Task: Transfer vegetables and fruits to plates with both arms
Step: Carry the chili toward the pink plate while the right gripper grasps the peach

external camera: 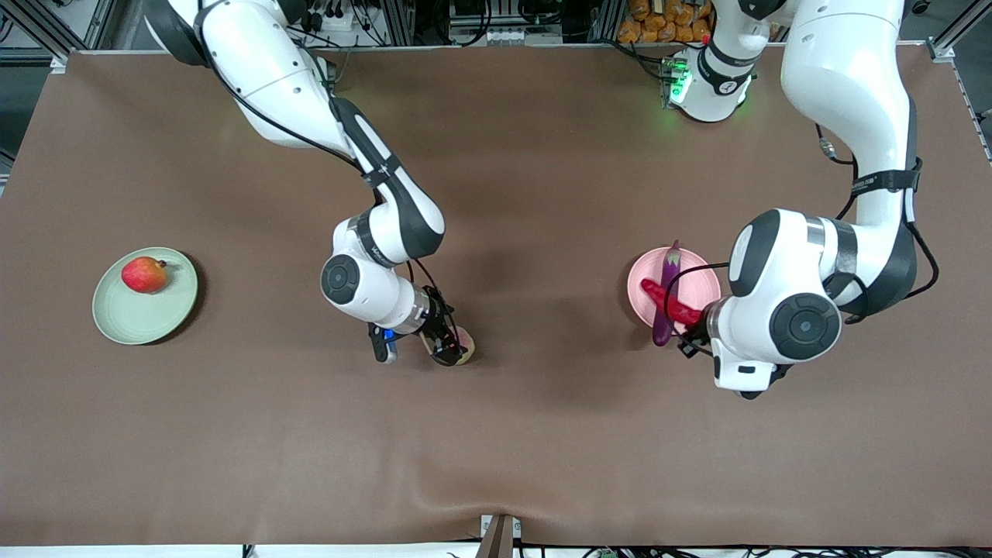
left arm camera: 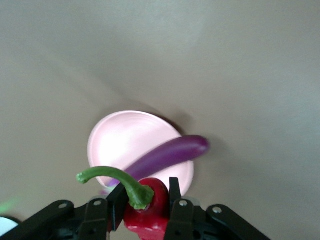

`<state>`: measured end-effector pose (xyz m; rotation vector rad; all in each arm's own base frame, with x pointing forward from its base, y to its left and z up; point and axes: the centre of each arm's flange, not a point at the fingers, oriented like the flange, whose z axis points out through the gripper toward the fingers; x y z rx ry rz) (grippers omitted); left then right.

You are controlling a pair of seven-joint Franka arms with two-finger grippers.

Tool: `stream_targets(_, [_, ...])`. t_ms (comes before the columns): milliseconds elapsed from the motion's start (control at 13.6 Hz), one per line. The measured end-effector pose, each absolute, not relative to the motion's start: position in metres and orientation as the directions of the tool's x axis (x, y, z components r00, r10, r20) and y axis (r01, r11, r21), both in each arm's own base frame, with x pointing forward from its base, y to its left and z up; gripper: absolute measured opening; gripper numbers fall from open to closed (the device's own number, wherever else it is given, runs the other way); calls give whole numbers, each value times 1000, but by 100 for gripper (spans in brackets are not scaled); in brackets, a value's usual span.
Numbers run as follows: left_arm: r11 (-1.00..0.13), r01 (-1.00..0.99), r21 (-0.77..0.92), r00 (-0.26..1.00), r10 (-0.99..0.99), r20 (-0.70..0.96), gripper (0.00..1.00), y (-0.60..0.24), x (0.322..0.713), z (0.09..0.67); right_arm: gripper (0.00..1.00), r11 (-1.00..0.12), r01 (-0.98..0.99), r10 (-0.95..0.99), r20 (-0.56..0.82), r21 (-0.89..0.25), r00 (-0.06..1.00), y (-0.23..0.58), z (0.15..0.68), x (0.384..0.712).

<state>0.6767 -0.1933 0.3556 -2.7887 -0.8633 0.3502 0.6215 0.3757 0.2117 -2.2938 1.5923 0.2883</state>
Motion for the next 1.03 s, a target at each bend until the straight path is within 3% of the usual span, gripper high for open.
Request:
stream_targets(147, [-863, 390, -323, 872, 459, -174, 36, -185, 675, 333, 100, -310, -932, -872, -334, -189, 358, 379, 203, 622])
stream_targets(220, [-882, 315, -351, 900, 394, -183, 36, -181, 676, 322, 95, -311, -930, -872, -330, -195, 361, 381, 201, 621])
stream_targets(367, [-903, 165, -396, 937, 269, -223, 36, -175, 675, 300, 71, -315, -929, -872, -326, -197, 365, 381, 202, 622])
stream_targets(514, [-901, 68, -428, 946, 195, -261, 36, -176, 672, 278, 71, -343, -928, -870, -323, -144, 372, 375, 205, 625])
stream_targets(734, [-874, -44, -483, 946, 119, -301, 36, -193, 664, 240, 71, -432, -901, -855, -336, 38, 396, 332, 236, 643])
stream_targets(1027, [-851, -125, -510, 938, 66, -341, 36, -219, 650, 207, 71, -714, -692, -639, -499, 101, 586, 182, 314, 660])
